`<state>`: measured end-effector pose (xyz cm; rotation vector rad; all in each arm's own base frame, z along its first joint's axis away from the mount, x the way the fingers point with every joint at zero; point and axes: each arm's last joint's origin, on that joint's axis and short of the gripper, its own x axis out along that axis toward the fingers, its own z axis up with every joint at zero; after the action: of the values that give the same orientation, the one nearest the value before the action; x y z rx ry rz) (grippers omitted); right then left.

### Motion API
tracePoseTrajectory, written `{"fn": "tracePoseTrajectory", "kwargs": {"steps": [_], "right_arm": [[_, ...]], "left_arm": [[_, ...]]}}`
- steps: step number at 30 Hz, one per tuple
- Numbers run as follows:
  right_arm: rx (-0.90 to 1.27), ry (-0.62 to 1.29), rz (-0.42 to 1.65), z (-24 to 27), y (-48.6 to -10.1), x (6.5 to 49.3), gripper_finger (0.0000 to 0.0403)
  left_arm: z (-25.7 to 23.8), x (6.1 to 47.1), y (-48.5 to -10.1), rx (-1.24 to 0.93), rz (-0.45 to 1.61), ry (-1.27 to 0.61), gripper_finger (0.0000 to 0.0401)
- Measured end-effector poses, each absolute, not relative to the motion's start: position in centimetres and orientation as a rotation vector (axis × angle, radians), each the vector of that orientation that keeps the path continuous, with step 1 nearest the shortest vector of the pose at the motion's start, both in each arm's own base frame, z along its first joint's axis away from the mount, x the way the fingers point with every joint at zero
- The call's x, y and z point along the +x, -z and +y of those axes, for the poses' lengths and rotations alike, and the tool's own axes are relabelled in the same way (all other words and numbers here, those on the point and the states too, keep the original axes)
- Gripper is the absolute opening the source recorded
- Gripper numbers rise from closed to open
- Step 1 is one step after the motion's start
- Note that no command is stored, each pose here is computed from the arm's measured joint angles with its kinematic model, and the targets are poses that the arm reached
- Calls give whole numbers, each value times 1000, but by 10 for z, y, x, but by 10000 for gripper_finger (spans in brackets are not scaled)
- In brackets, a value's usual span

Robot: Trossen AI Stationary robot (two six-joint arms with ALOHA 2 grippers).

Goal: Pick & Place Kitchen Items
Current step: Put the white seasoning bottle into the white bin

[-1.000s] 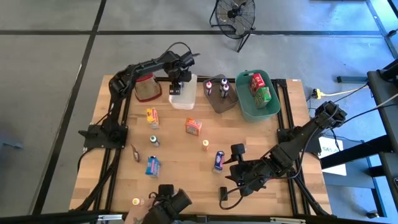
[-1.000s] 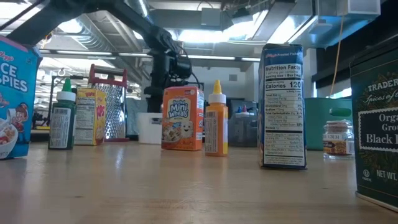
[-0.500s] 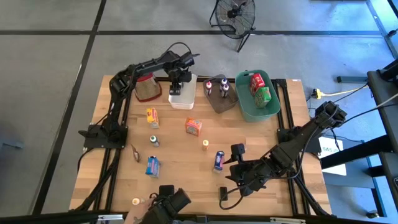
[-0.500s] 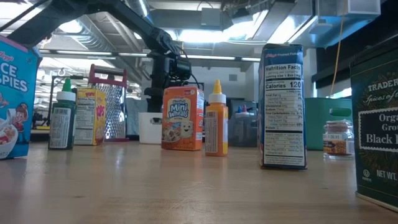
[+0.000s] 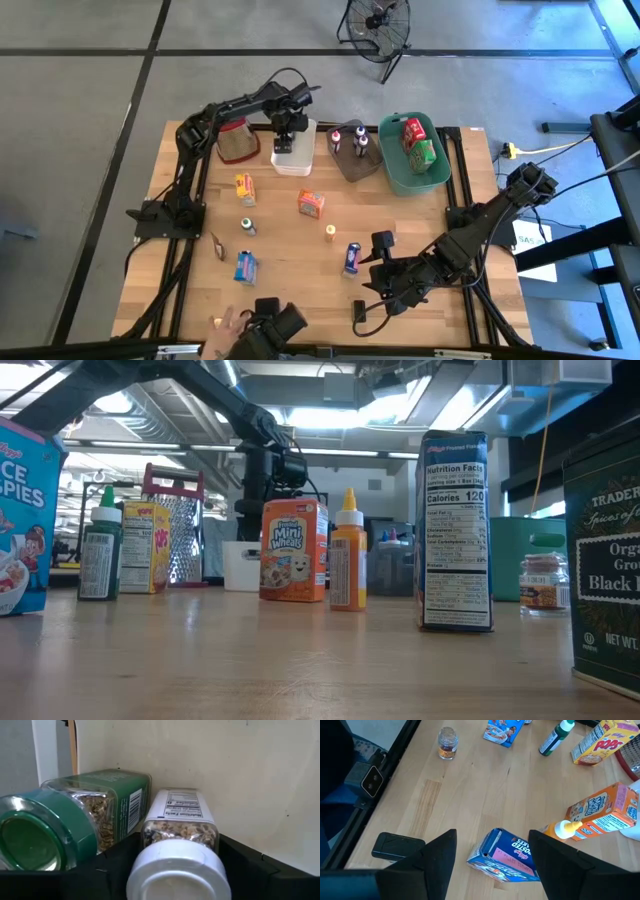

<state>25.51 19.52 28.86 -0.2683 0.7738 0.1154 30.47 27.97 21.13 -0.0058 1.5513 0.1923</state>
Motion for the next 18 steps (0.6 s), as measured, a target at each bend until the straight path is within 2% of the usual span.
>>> {"fn": "tracePoseTrajectory", "kwargs": {"steps": [7,11,18], "right_arm": [[-268,-115,774,195,-289,255,250],[-268,-115,774,195,-289,255,250],[-269,-114,774,195,-288,255,250]], "left_arm": [[278,304,-211,29,1604,-222,262],[273,306,-212,99,1646,-175,262],[272,307,-214,161,1689,-235,261]]}}
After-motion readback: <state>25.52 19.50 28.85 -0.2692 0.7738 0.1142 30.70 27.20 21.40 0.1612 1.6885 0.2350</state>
